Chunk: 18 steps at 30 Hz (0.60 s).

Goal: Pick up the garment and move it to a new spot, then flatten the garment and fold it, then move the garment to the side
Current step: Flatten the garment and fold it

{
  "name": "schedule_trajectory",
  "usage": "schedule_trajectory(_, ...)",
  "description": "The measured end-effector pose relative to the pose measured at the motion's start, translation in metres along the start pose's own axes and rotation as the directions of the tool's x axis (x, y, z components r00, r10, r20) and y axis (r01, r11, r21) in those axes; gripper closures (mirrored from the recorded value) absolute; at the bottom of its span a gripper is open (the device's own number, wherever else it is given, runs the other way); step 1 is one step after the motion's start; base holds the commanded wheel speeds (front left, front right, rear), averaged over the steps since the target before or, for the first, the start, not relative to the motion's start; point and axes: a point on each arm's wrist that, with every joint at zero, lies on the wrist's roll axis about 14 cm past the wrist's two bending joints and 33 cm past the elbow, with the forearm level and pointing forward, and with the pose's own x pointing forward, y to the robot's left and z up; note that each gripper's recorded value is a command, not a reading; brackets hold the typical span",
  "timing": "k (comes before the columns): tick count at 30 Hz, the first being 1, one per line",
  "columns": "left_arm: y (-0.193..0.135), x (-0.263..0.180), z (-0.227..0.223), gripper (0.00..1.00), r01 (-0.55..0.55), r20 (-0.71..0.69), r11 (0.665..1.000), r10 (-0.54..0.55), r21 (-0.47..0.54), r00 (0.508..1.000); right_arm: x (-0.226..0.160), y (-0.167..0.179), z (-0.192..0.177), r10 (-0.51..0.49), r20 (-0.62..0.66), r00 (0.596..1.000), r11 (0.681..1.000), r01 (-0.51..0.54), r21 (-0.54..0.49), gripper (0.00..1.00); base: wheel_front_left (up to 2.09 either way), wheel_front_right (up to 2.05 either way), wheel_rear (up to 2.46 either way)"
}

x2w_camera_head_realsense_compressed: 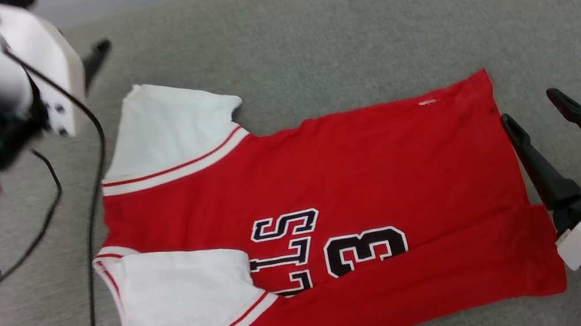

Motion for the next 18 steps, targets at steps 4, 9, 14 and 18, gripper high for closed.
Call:
schedule_trajectory(4, 0.001, 0.030, -0.017, 0.00, 0.029, -0.148, 0.999, -0.034, -0.035, 0.988, 0.008, -0.003, -0.012, -0.006, -0.038, 0.999, 1.000, 0.006, 0.000, 0.00, 0.00, 0.00, 0.00)
schedule_trajectory(9, -0.002, 0.058, -0.057, 0.00, 0.061, -0.351, 0.997, -0.077, -0.056, 0.933, 0.018, -0.008, -0.024, -0.014, -0.066, 0.998, 1.000, 0.013, -0.005, 0.00, 0.00, 0.00, 0.00)
schedule_trajectory(14, -0.002, 0.082, -0.087, 0.00, 0.075, -0.445, 0.995, -0.093, -0.059, 0.891, 0.025, -0.011, -0.039, -0.021, -0.098, 0.995, 1.000, 0.021, -0.004, 0.00, 0.00, 0.00, 0.00)
schedule_trajectory(18, -0.006, 0.090, -0.116, 0.00, 0.088, -0.518, 0.995, -0.103, -0.054, 0.849, 0.028, -0.014, -0.050, -0.030, -0.119, 0.992, 1.000, 0.030, -0.001, 0.00, 0.00, 0.00, 0.00)
